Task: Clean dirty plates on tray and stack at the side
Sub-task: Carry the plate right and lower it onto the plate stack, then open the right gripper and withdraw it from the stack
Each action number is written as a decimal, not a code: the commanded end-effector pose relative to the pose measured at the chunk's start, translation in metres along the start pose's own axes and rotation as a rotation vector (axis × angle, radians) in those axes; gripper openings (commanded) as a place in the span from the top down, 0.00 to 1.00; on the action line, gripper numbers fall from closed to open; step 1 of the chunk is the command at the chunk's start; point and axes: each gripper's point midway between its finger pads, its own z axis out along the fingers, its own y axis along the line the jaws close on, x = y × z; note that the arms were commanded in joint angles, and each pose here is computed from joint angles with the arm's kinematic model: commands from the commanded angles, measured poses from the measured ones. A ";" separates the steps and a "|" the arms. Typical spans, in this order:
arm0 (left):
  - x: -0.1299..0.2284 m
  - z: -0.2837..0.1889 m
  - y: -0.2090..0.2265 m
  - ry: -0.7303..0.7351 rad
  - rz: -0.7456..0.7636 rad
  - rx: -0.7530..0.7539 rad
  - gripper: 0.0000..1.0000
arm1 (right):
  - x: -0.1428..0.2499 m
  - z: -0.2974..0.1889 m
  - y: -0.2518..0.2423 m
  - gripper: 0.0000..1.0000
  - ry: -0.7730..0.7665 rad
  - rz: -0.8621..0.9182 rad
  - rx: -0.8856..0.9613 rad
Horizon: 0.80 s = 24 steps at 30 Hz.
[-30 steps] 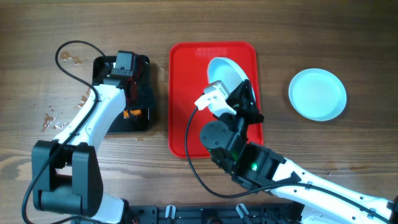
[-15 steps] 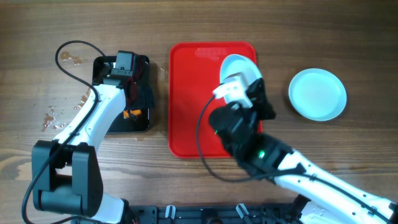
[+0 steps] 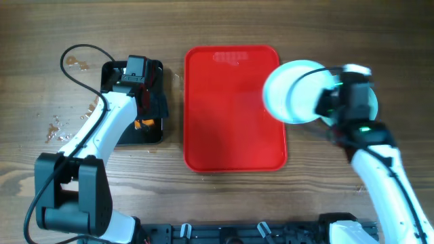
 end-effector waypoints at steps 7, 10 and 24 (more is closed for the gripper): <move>0.001 0.001 0.004 0.001 -0.016 -0.015 0.00 | 0.008 0.020 -0.102 0.96 0.100 0.436 0.054; 0.001 0.001 0.004 0.001 -0.016 -0.015 0.00 | 0.021 0.035 -0.114 0.96 0.151 0.486 0.092; 0.001 0.001 0.004 0.001 -0.016 -0.014 0.00 | -0.006 -0.030 -0.046 0.44 0.062 0.345 -0.267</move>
